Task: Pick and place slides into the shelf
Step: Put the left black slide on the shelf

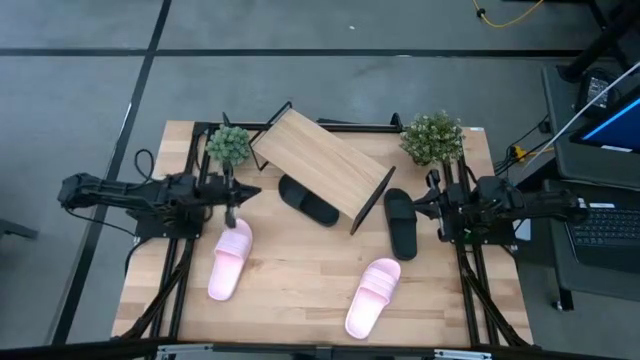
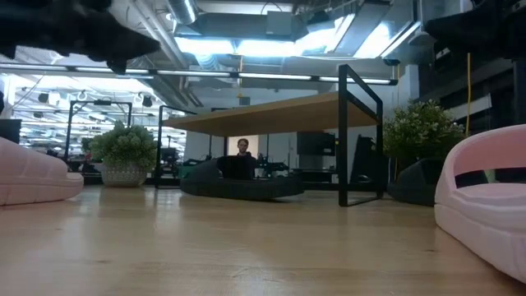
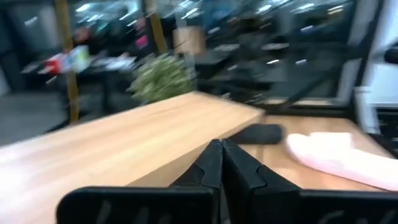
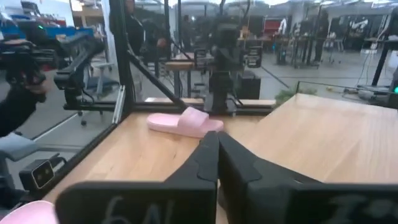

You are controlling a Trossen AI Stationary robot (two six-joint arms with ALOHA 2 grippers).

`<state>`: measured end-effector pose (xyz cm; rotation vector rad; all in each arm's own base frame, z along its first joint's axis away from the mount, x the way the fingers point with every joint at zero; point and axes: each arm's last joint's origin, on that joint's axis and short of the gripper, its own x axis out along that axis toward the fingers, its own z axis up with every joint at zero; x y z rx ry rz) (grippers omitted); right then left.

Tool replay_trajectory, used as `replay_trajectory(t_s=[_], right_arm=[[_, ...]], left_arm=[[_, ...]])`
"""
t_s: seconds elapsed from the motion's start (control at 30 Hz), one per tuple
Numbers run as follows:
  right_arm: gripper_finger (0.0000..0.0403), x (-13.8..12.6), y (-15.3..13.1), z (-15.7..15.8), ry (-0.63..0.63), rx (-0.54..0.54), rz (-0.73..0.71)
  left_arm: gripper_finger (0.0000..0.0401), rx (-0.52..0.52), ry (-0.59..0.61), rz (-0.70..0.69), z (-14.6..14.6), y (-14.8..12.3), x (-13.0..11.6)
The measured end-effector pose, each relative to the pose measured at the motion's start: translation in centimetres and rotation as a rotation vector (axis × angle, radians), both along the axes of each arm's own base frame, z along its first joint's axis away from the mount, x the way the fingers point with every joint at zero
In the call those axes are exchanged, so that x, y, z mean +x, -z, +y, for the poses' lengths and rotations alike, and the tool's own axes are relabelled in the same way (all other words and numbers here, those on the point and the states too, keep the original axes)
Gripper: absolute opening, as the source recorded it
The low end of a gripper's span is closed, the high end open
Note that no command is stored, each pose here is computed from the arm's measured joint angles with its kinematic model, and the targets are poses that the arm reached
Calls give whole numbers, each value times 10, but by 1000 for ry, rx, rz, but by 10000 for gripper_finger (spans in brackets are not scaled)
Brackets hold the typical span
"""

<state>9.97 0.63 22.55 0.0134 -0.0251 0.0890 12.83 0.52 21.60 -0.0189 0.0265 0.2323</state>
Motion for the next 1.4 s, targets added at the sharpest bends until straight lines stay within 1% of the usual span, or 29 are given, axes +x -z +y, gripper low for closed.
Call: replay_trajectory(t_s=[0.1, 0.2, 0.3, 0.4, 0.57, 0.7, 0.9, 1.07, 1.17, 1.27, 1.4], right_arm=[[9, 4, -3, -1, 46, 1, 36], [4, 9, -1, -1, 66, 0, 72], [8, 11, 0, -1, 67, 27, 93], [13, 13, 2, -1, 68, 51, 110], [6, 16, 4, -1, 68, 48, 131], [7, 18, 7, -1, 69, 45, 161], [21, 22, 11, -1, 66, 50, 196], [7, 25, 14, 0, 65, 39, 226], [5, 27, 16, 0, 65, 38, 241], [13, 27, 16, 0, 64, 43, 246], [17, 28, 16, 0, 63, 44, 244]], left_arm=[[0, -99, -95, 38, 2, -4, 13], [0, -129, -160, 87, 1, -4, 26], [0, -135, -154, 149, -2, -5, 37], [0, -191, -158, 226, -5, -1, 42], [0, -294, -188, 301, -7, 9, 42], [0, -342, -227, 346, -5, 16, 42], [0, -346, -252, 359, -3, 23, 51], [0, -341, -231, 362, -8, 30, 62], [0, -339, -208, 350, -12, 33, 68], [0, -310, -191, 337, -20, 33, 73], [0, -255, -239, 336, -33, 25, 84]])
